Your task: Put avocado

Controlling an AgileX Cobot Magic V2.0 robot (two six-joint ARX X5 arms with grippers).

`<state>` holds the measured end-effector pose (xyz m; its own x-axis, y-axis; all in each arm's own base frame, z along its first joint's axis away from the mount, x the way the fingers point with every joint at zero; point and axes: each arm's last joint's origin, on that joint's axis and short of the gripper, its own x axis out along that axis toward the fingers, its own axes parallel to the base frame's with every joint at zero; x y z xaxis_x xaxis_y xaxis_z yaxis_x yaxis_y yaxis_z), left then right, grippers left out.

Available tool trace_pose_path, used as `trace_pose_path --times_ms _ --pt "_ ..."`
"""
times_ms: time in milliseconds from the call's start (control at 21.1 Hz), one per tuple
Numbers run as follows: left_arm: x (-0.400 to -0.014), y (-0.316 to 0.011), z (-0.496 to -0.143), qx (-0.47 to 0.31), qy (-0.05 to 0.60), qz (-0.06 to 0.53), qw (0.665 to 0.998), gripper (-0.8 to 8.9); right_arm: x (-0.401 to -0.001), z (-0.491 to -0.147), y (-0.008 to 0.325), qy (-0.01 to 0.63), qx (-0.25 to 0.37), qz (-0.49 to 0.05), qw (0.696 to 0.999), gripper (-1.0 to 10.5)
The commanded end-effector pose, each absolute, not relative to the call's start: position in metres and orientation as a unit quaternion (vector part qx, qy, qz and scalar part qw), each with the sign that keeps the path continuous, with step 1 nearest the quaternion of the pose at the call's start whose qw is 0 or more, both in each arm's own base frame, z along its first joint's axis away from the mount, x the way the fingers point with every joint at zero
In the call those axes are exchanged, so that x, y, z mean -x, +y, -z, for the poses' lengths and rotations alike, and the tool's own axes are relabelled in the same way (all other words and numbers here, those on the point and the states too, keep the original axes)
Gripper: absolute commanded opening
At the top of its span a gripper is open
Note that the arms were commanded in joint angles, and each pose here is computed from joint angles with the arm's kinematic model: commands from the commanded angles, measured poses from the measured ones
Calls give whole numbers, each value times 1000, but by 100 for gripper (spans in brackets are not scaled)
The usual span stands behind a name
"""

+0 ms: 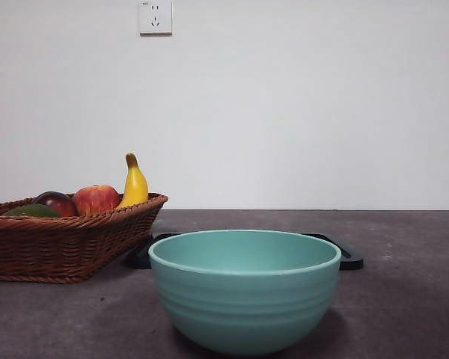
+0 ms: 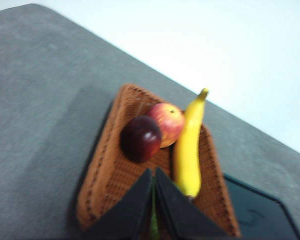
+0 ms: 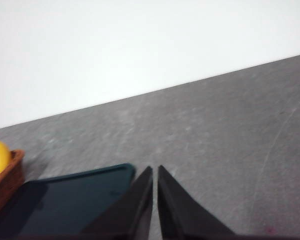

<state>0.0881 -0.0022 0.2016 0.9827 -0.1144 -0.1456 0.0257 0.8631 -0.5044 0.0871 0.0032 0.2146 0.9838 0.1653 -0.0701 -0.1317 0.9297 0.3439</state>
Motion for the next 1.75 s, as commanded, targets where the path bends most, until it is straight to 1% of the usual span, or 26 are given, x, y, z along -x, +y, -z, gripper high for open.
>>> trace_pose_path --times_ms 47,189,426,662,851,946,1041,1230,1372,1514,1608,1703,1750 --pt "-88 -3 -221 256 92 49 961 9 -87 -234 4 61 -172 -92 979 8" --pt "-91 -5 -238 235 124 80 961 9 -89 -253 6 94 -156 -119 976 8" --pt "-100 -8 -265 188 203 135 951 9 -97 -283 10 169 -132 -190 958 8" --pt "-110 -12 -286 150 273 199 929 9 -104 -311 18 238 -104 -266 928 8" --pt "-114 -16 -299 138 315 247 906 9 -109 -328 27 289 -78 -315 901 8" --pt "-114 -18 -304 132 331 267 896 9 -111 -333 32 310 -63 -336 887 8" --pt "-110 -21 -311 121 353 290 881 9 -113 -337 40 337 -42 -369 865 8" --pt "-100 -25 -314 106 381 312 863 9 -112 -334 59 369 -6 -432 823 8" --pt "-98 -27 -312 107 396 316 855 9 -111 -332 66 379 6 -454 807 8" --pt "-98 -27 -312 107 397 316 855 14 -110 -332 68 380 7 -460 803 8" --pt "-98 -27 -312 108 397 316 855 88 -110 -332 68 381 6 -459 803 17" --pt "-98 -27 -312 108 397 316 855 199 -110 -332 68 381 6 -459 802 100" --pt "-98 -27 -312 108 397 316 855 262 -111 -332 68 383 4 -458 802 170"
